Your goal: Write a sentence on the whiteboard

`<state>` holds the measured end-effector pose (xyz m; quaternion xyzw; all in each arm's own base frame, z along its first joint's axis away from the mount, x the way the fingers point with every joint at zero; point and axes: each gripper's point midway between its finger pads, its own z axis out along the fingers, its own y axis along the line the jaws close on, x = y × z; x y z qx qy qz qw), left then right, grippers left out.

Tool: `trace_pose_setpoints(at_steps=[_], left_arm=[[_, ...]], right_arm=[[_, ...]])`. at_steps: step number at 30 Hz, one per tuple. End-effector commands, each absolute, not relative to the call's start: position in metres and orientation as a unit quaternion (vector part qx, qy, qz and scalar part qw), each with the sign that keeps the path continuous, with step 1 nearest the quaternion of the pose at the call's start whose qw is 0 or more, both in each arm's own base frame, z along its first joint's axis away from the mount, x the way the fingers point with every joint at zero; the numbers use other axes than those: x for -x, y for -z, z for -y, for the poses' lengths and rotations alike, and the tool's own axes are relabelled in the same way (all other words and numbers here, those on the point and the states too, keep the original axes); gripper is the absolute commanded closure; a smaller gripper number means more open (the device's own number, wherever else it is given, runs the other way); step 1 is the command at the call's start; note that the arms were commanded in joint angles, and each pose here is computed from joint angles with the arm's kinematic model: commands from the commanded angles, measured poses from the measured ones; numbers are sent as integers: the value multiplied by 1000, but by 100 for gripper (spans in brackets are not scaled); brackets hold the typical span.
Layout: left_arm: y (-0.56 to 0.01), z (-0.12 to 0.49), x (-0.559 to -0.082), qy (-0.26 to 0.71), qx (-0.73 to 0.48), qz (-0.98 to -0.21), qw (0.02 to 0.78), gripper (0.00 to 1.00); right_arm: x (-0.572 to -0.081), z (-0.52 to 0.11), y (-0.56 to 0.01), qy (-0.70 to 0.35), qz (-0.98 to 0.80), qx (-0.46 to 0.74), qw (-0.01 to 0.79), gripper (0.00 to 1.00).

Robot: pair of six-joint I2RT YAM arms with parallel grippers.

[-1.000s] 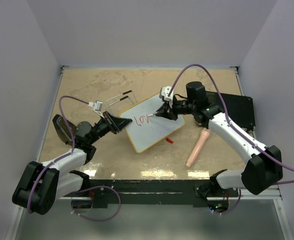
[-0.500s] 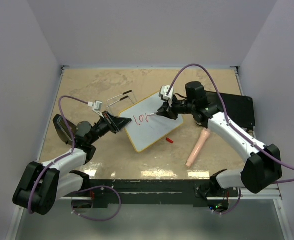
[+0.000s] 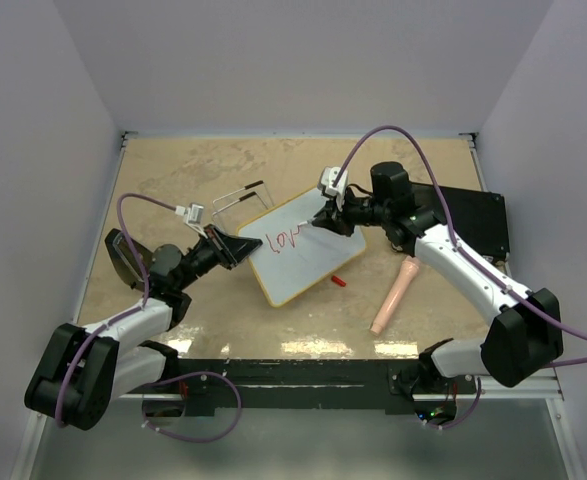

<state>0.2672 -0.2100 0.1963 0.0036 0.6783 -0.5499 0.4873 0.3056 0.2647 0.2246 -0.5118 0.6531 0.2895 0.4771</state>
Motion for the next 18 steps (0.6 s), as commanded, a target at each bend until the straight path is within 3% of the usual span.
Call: trace_pose_setpoints(at_steps=[1, 18], left_arm=[[-243, 214, -250, 590, -54, -609, 528, 100], [-248, 212, -255, 584, -49, -604, 540, 100]], right_arm=[[-315, -267, -242, -278, -641, 504, 508, 100], [-290, -280, -218, -327, -623, 546, 455, 100]])
